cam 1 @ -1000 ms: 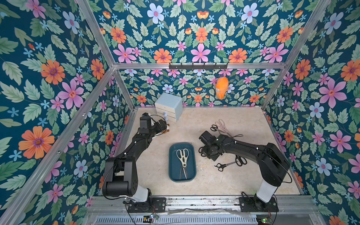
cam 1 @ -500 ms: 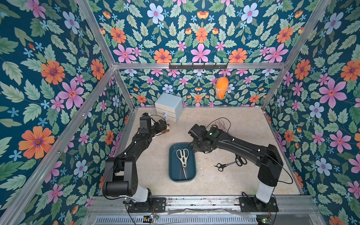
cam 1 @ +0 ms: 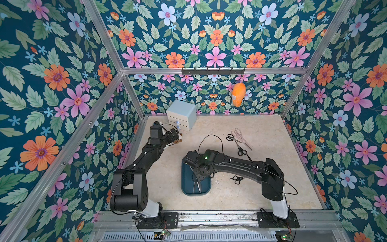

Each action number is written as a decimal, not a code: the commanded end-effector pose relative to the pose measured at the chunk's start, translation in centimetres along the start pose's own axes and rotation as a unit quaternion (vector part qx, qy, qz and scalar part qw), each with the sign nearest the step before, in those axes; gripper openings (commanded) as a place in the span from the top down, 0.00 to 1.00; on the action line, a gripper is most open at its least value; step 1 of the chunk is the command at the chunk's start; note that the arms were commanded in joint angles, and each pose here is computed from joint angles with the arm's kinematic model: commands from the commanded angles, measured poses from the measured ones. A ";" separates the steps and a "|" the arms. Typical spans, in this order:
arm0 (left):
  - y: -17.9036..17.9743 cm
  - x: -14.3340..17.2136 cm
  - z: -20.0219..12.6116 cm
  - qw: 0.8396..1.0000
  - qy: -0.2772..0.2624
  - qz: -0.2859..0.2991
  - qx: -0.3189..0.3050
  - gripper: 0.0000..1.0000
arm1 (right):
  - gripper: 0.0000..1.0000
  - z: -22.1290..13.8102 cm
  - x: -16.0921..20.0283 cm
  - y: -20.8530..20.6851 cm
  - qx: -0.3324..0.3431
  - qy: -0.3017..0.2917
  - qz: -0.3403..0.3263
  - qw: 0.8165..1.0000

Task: Put the scissors into the storage box
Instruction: Place the scissors in the storage box.

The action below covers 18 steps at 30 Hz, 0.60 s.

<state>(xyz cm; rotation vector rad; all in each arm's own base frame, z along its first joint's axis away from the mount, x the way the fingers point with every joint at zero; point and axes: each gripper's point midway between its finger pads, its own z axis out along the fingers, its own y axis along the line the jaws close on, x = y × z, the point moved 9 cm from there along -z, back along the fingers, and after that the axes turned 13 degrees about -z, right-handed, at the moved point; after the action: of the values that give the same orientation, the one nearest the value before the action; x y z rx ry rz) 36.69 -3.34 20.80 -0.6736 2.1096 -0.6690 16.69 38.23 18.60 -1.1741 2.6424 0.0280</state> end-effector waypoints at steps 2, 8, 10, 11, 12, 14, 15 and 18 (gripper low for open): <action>0.0 -0.2 0.0 1.000 -0.006 0.004 -0.003 0.01 | 1.00 0.6 0.9 0.9 -0.020 0.024 -0.037 0.999; 0.0 -0.1 0.0 1.000 -0.005 0.003 -0.003 0.01 | 1.00 2.6 0.7 1.4 -0.010 0.053 -0.038 0.998; 0.1 -0.1 0.1 1.000 -0.004 0.002 -0.005 0.01 | 1.00 3.0 0.5 1.5 -0.004 0.059 -0.039 0.997; 0.1 -0.1 0.1 1.000 -0.004 0.002 -0.005 0.01 | 1.00 3.3 0.4 1.5 0.004 0.064 -0.038 0.997; 0.1 -0.1 0.1 1.000 -0.004 0.002 -0.005 0.01 | 1.00 3.6 0.4 1.5 0.008 0.069 -0.036 0.997; 0.1 -0.1 0.1 1.000 -0.004 0.002 -0.005 0.01 | 1.00 4.0 0.4 1.6 0.010 0.074 -0.037 0.997; 0.1 -0.1 0.1 1.000 -0.004 0.003 -0.004 0.01 | 1.00 4.2 0.4 1.6 0.010 0.077 -0.037 0.996; 0.1 -0.1 0.1 1.000 -0.004 0.003 -0.005 0.01 | 0.96 4.5 0.4 1.7 0.012 0.085 -0.039 0.996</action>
<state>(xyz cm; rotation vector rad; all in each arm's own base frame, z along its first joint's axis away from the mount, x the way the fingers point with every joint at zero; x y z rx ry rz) 36.73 -3.25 20.72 -0.6795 2.1083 -0.6580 16.21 39.88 14.03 -1.3225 2.7228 -0.0717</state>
